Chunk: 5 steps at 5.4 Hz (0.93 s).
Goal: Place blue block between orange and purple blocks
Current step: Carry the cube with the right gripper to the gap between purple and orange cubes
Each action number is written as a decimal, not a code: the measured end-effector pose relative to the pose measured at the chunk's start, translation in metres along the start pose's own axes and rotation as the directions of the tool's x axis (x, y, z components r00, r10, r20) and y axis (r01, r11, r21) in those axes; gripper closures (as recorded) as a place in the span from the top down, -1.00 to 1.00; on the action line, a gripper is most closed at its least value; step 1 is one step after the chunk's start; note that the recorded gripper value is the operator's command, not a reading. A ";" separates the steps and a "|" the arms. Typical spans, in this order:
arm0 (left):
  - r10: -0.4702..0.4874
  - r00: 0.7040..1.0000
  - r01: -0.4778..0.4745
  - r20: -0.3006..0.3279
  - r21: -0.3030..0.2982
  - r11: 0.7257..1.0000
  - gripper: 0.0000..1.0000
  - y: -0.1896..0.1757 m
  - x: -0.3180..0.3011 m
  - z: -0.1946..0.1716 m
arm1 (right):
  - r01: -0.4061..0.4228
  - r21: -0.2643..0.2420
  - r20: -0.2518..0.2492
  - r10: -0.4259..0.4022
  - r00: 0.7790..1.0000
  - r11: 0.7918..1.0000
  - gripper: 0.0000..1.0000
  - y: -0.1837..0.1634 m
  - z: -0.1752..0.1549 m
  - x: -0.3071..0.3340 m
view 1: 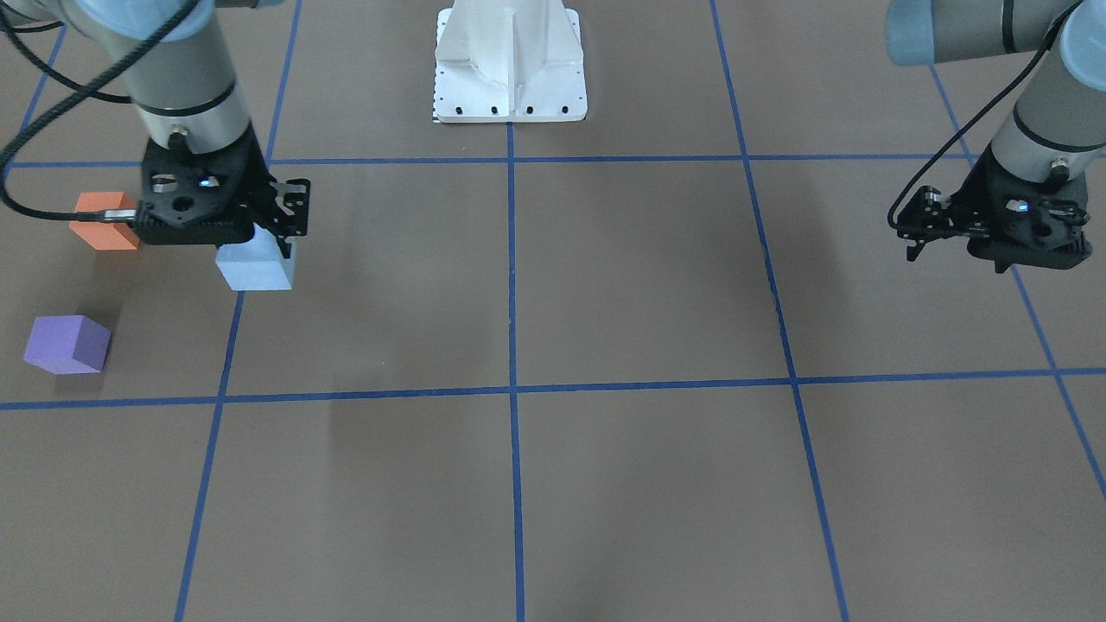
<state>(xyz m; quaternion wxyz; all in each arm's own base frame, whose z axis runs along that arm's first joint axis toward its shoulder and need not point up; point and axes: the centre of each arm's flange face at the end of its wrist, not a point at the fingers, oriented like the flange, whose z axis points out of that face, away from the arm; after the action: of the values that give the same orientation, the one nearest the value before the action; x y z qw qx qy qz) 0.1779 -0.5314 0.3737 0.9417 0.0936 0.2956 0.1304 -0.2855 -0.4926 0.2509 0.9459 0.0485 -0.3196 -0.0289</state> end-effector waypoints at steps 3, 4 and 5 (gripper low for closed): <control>0.000 1.000 0.000 -0.001 0.003 1.000 1.00 0.000 0.001 -0.002 | 0.022 -0.011 0.051 -0.021 0.998 1.000 -1.00 0.042 0.049 0.121; -0.001 1.000 0.001 -0.001 0.003 1.000 1.00 0.000 0.001 -0.002 | 0.010 -0.001 0.079 -0.010 0.997 1.000 -1.00 0.065 0.071 0.166; -0.002 1.000 0.002 -0.001 0.002 1.000 1.00 0.001 0.001 -0.002 | -0.010 0.000 0.101 0.010 0.995 1.000 -1.00 0.084 0.093 0.213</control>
<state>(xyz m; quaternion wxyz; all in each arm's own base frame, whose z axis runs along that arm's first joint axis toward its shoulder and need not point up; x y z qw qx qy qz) 0.1776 -0.5303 0.3717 0.9417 0.0942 0.2962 0.1291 -0.1707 -0.4342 0.4621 0.9286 0.0456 -0.3672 -0.0266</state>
